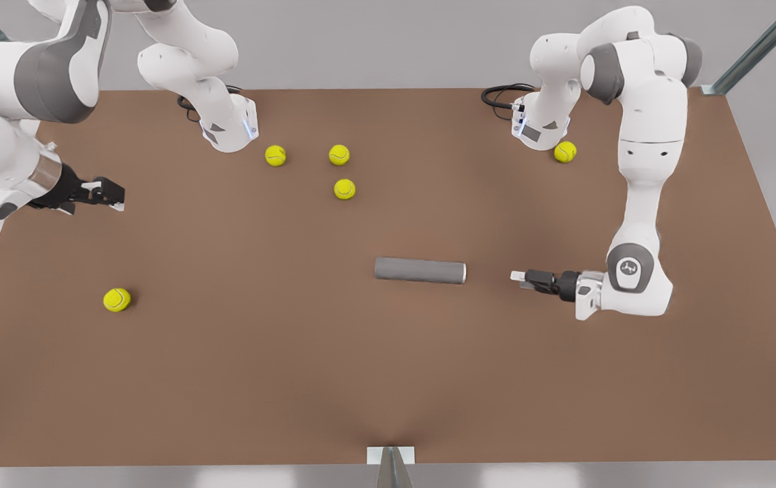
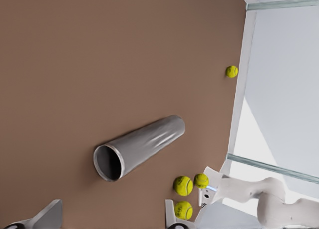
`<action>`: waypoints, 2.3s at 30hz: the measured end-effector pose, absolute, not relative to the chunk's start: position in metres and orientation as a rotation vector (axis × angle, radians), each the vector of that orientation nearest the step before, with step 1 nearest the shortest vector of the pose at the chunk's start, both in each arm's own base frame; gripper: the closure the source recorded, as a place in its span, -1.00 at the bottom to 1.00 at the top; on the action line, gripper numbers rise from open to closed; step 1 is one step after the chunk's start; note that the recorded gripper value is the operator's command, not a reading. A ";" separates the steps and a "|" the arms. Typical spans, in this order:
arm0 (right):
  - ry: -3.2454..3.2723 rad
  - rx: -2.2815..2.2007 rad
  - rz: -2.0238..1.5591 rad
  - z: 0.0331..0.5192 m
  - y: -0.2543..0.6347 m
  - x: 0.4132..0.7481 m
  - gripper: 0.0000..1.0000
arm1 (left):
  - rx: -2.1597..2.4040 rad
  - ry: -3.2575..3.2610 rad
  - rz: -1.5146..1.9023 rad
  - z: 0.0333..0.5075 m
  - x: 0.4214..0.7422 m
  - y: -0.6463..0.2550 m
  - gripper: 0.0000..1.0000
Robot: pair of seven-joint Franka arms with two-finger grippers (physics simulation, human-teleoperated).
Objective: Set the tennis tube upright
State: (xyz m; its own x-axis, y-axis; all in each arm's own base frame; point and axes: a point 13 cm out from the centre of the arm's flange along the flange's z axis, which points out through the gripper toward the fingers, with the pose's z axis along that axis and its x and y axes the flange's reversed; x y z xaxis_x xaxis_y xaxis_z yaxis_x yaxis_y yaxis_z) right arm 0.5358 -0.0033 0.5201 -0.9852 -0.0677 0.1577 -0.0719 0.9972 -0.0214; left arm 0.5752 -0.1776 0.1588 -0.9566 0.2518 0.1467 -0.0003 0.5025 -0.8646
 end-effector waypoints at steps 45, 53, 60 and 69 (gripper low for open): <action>-2.802 -0.150 0.198 0.449 0.025 0.553 -1.00 | -0.499 -2.577 1.702 0.077 0.500 -0.303 -0.67; -2.799 -0.158 0.203 0.448 0.024 0.553 -1.00 | -0.491 -2.574 1.732 0.075 0.501 -0.315 -0.38; -2.797 -0.158 0.204 0.447 0.025 0.552 -1.00 | -0.507 -2.582 1.760 0.095 0.509 -0.318 -0.29; -2.792 -0.161 0.207 0.446 0.025 0.552 -1.00 | -0.515 -2.579 1.769 0.120 0.513 -0.329 0.08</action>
